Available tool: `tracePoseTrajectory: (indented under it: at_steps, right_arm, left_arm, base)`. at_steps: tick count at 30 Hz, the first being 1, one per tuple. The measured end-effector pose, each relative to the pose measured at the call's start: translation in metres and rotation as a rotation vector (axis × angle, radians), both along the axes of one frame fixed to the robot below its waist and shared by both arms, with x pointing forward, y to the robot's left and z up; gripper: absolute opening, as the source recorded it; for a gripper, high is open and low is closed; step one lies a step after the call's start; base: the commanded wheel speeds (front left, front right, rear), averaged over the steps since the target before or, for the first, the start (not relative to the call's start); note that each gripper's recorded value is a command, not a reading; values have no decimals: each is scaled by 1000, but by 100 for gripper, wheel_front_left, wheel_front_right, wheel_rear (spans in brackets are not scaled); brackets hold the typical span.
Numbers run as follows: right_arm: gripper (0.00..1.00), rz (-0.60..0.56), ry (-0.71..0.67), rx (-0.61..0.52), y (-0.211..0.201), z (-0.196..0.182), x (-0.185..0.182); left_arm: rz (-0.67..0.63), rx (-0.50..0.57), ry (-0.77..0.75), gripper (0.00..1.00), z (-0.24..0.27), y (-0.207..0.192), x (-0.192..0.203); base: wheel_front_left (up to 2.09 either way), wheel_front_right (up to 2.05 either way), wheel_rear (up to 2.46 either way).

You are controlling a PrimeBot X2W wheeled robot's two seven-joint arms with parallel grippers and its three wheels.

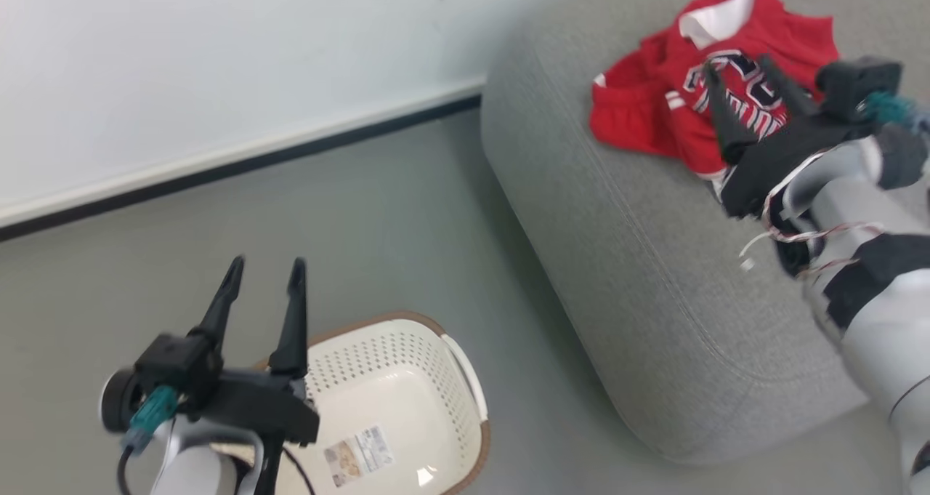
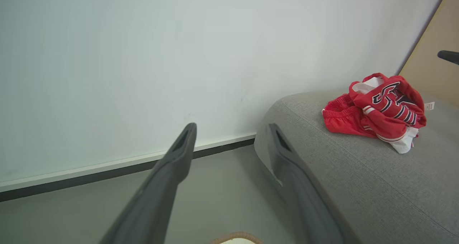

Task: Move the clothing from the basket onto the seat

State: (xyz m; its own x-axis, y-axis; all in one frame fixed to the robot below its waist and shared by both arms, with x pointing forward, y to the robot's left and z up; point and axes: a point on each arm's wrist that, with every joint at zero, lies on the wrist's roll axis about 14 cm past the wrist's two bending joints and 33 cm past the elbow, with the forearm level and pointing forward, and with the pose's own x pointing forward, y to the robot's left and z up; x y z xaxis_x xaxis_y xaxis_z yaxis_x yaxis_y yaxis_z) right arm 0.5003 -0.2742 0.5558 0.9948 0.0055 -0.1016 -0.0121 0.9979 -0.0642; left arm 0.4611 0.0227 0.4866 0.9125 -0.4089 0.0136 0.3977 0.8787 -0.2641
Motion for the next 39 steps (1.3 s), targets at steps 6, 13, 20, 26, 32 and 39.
tracePoseTrajectory:
  at_steps: [6,13,20,26,32,39]
  right_arm:
    - [100,97,-20,48,45,-1,-5]
    - [100,202,-31,98,91,-7,-22]
    - [100,272,-28,142,130,-19,-43]
    - [100,302,-33,182,152,-26,-62]
    - [100,315,-9,230,169,-45,-87]
    - [100,289,-11,269,176,-54,-106]
  left_arm:
    - [91,9,5,100,2,35,-14]
    - [195,-4,1,100,8,74,-36]
    - [280,12,-29,100,17,108,-58]
    - [358,57,-29,100,15,139,-75]
    - [408,68,-20,100,11,156,-92]
    - [437,75,-6,100,7,166,-104]
  base:
    - [0,0,0]
    - [0,0,0]
    - [0,0,0]
    - [0,0,0]
    - [0,0,0]
    - [0,0,0]
